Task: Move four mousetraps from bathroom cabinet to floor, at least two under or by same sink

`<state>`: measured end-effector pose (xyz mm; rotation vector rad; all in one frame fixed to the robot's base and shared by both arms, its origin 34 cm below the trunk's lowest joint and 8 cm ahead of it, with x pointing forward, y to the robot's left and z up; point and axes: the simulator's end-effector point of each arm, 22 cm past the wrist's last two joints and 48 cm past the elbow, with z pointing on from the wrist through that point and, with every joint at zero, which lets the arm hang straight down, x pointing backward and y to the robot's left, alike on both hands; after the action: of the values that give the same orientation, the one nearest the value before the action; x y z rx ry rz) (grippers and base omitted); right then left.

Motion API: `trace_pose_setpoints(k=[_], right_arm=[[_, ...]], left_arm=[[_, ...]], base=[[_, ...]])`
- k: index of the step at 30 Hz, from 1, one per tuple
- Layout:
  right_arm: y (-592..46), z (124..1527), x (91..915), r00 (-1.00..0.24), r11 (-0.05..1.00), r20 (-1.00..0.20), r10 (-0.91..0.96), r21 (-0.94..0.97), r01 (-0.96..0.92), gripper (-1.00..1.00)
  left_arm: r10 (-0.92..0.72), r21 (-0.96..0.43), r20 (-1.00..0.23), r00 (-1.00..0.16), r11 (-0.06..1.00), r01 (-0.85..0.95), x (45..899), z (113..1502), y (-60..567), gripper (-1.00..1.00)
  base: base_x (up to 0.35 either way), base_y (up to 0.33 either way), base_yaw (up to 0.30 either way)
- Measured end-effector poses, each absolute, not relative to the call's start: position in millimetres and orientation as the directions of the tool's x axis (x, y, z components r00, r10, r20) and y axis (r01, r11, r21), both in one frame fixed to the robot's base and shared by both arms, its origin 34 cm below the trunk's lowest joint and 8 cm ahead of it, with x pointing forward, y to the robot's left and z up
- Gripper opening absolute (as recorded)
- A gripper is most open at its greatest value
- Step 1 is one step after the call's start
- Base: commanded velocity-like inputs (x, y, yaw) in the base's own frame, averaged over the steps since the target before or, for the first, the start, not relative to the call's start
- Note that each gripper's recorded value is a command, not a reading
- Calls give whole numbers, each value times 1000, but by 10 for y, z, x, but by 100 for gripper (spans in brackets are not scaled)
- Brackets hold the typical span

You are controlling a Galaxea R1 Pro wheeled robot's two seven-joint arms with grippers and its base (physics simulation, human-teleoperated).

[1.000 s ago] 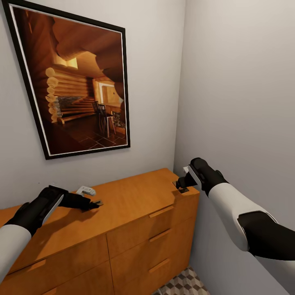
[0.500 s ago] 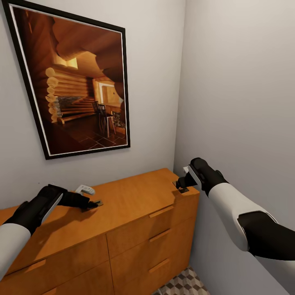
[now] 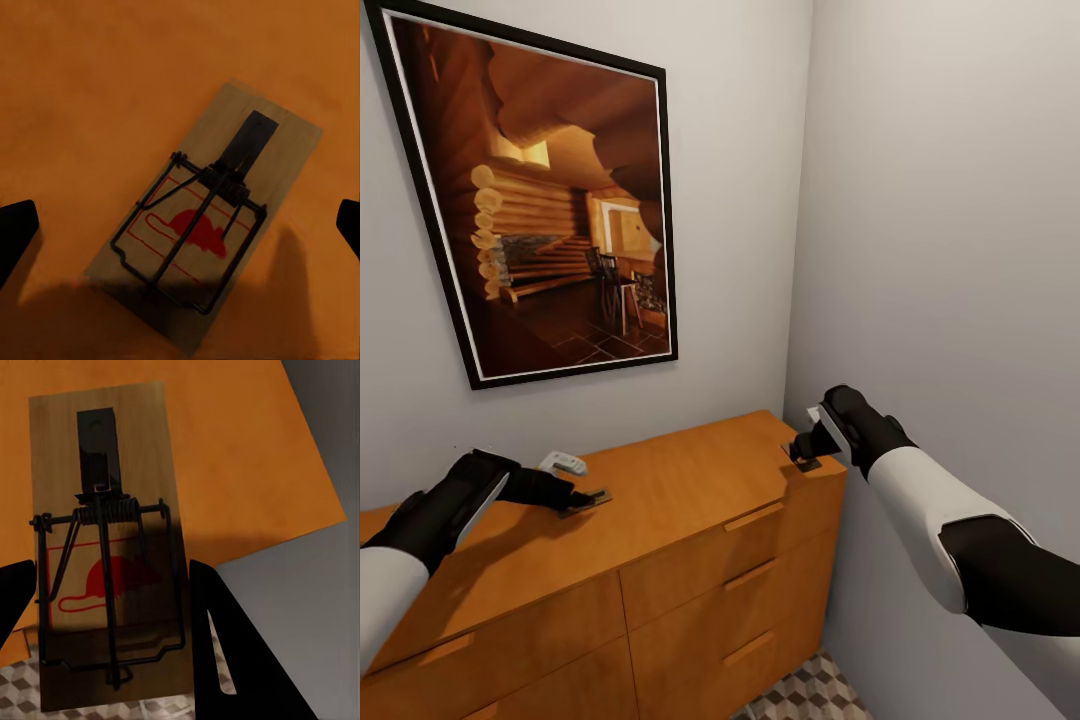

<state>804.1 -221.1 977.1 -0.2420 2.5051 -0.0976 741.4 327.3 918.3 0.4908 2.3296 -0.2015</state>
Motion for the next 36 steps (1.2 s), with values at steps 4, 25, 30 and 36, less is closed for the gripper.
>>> trace_pose_setpoints(k=[4,25,30,36], right_arm=[[-2207,9800,8052,-790,980,-579,-200,-132,-152,-100],[-2277,9810,8060,-789,975,-575,-217,-168,-146,-100],[-2305,9780,8050,-793,974,-568,-219,-174,-143,-100],[-2310,9764,8044,-796,974,-565,-218,-174,-143,-100]], left_arm=[[285,3,-694,-662,920,392,7396,9227,3342,100],[208,2,-743,-636,951,309,7375,9988,3924,100],[205,-10,-746,-633,948,319,7392,10135,3873,100],[181,-143,-729,-660,903,405,7342,10359,3456,100]], base=[[0,0,0],[0,0,0],[0,0,0],[0,0,0]])
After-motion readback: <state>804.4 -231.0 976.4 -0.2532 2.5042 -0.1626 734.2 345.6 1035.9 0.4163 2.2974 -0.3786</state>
